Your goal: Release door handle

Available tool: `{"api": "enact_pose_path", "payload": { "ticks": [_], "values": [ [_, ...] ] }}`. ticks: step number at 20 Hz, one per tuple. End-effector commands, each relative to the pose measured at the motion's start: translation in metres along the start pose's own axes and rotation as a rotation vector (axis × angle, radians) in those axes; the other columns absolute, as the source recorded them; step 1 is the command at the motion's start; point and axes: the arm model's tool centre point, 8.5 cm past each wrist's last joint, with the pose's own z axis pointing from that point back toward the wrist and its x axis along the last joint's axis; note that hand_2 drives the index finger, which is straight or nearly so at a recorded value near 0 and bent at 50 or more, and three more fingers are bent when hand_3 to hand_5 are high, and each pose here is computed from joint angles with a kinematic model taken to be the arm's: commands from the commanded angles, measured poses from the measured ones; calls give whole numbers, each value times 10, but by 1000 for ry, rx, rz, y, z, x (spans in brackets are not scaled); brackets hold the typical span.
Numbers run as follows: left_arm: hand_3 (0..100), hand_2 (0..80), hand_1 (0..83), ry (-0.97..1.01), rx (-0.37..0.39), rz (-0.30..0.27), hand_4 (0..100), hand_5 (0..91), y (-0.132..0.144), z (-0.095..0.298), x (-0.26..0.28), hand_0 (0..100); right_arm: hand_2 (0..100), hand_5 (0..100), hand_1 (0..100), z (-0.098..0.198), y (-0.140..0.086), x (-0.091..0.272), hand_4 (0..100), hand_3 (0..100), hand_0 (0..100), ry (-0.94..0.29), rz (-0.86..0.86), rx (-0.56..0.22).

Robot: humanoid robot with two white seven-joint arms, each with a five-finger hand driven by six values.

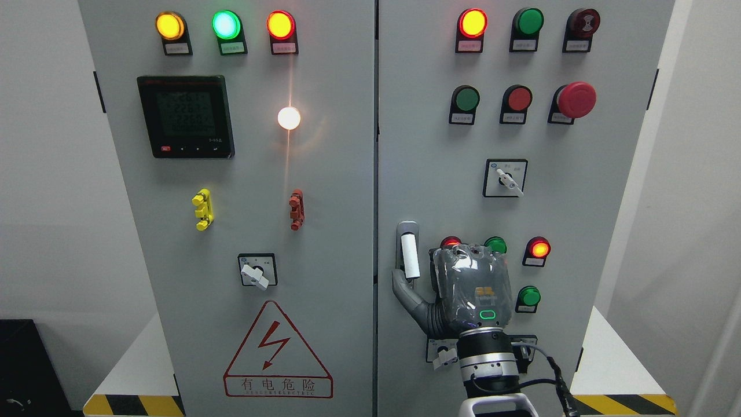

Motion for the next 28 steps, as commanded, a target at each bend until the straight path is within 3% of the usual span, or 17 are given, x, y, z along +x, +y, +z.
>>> {"api": "enact_pose_path", "payload": {
  "ticks": [1, 28],
  "values": [
    [0, 0, 556, 17, 0, 2, 0, 0, 0, 1, -11, 120, 949, 1000, 270, 1, 1, -1, 1000, 1000, 419, 11, 1, 3],
    [0, 0, 556, 16, 0, 2, 0, 0, 0, 1, -11, 120, 947, 1000, 323, 4, -1, -1, 1000, 1000, 402, 21, -4, -9]
  ]
}}
